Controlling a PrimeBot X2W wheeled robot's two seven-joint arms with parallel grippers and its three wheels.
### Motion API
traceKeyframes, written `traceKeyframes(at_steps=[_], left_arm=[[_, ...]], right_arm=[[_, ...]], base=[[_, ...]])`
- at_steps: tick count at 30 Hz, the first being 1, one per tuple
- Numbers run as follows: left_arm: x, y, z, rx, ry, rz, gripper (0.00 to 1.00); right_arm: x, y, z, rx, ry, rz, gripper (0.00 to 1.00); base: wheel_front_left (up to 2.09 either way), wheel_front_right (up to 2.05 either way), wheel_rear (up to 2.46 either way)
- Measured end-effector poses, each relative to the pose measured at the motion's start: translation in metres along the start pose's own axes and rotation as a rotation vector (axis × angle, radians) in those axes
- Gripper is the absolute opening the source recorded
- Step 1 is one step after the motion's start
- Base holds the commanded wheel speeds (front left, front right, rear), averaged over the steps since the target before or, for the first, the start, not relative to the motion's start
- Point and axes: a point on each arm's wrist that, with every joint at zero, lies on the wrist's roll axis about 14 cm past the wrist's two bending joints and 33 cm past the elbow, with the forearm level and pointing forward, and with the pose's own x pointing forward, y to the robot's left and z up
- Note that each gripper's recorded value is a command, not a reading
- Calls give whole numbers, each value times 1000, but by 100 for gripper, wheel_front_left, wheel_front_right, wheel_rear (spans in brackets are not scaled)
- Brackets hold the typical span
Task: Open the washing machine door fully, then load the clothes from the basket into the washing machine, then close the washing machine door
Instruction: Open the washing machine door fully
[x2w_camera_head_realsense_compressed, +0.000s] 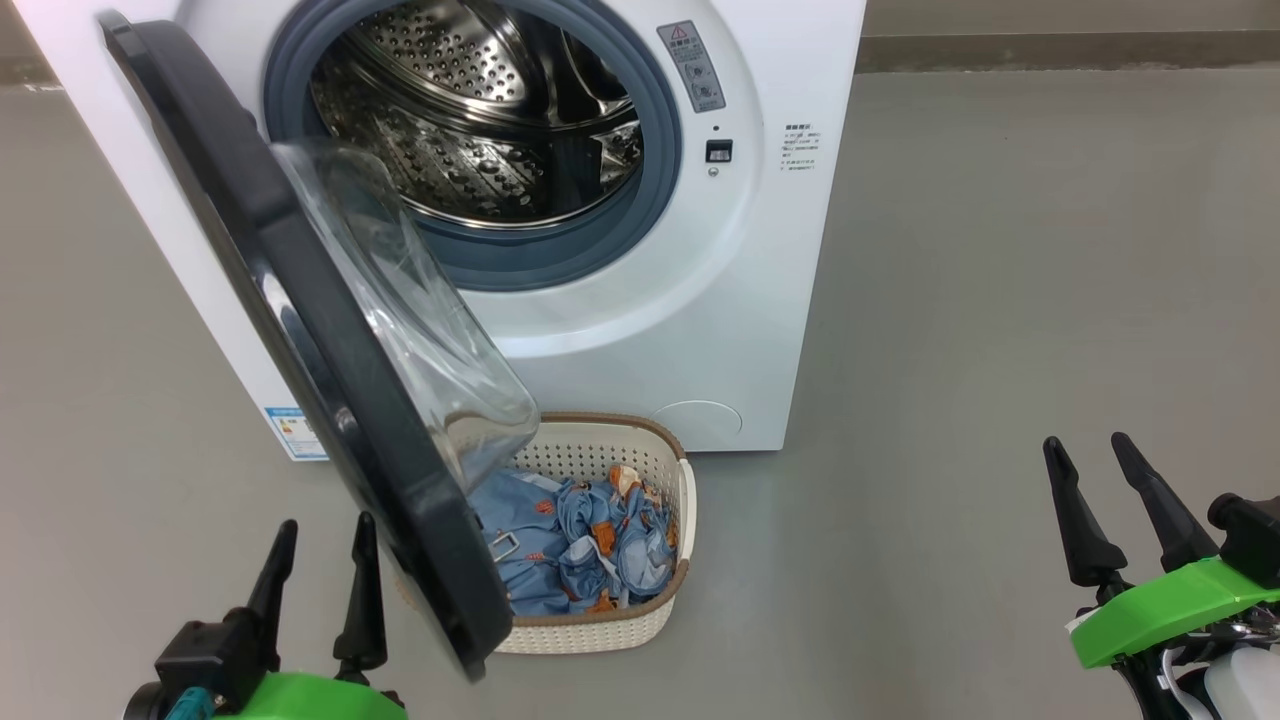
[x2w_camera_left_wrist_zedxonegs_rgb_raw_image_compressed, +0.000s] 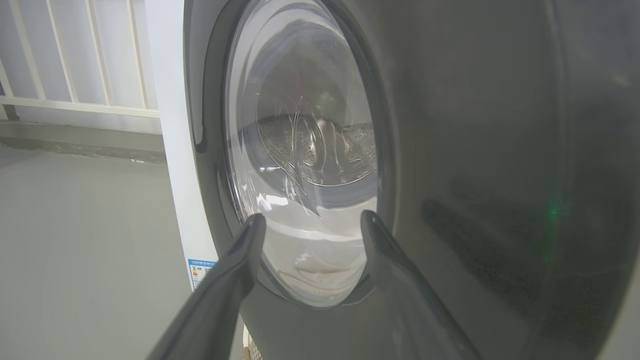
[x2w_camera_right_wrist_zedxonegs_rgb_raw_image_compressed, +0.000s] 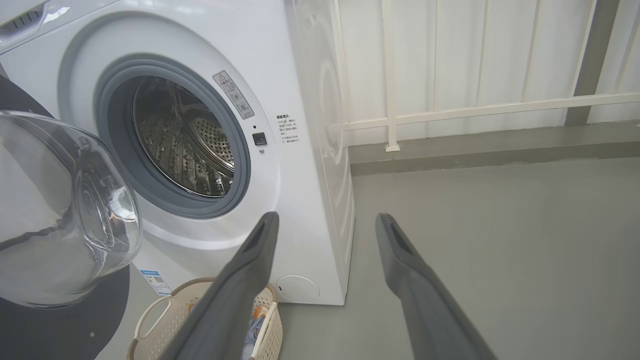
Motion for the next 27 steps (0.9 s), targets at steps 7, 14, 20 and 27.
traceKeyframes(at_steps=[7, 14, 20, 27], left_arm=[[0, 0, 0, 0, -1, 0, 100], [0, 0, 1, 0, -3, 0, 99], [1, 0, 9, -1, -29, -1, 0], [4, 2, 39, -5, -124, 4, 0]], right_arm=[[0, 0, 0, 0, -1, 1, 100], [0, 1, 1, 3, -3, 2, 100], [1, 2, 0, 5, -2, 5, 100], [2, 5, -1, 9, 0, 11, 100]], base=[[0, 0, 0], [0, 0, 0], [0, 0, 0], [0, 0, 0]])
